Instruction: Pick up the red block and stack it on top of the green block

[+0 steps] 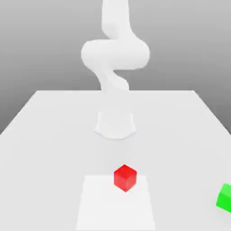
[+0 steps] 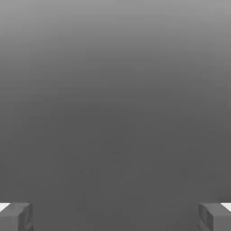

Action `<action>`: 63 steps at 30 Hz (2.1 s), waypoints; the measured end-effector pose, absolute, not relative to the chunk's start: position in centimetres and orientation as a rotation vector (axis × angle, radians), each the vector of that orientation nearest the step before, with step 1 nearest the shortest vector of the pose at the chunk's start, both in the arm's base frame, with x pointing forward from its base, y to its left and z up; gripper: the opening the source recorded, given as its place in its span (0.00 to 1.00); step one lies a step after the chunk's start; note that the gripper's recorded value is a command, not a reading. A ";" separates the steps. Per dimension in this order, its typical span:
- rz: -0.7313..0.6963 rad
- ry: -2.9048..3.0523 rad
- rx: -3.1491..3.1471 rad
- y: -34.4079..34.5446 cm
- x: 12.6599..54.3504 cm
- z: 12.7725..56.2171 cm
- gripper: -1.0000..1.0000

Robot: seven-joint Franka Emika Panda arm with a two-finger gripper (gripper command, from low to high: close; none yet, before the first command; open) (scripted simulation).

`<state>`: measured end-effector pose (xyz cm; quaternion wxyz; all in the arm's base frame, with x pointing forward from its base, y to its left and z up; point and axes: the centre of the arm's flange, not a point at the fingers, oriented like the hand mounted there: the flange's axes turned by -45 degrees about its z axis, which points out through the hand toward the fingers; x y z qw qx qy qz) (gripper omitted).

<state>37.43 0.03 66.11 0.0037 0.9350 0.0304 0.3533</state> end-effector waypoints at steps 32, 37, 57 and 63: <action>-0.002 1.266 2.876 3.0 34.2 14.6 0.00; 0.000 1.264 2.877 2.9 34.4 18.3 0.00; -0.002 2.073 2.360 31.8 40.8 23.0 0.00; -0.002 2.085 2.350 32.3 40.7 19.0 1.00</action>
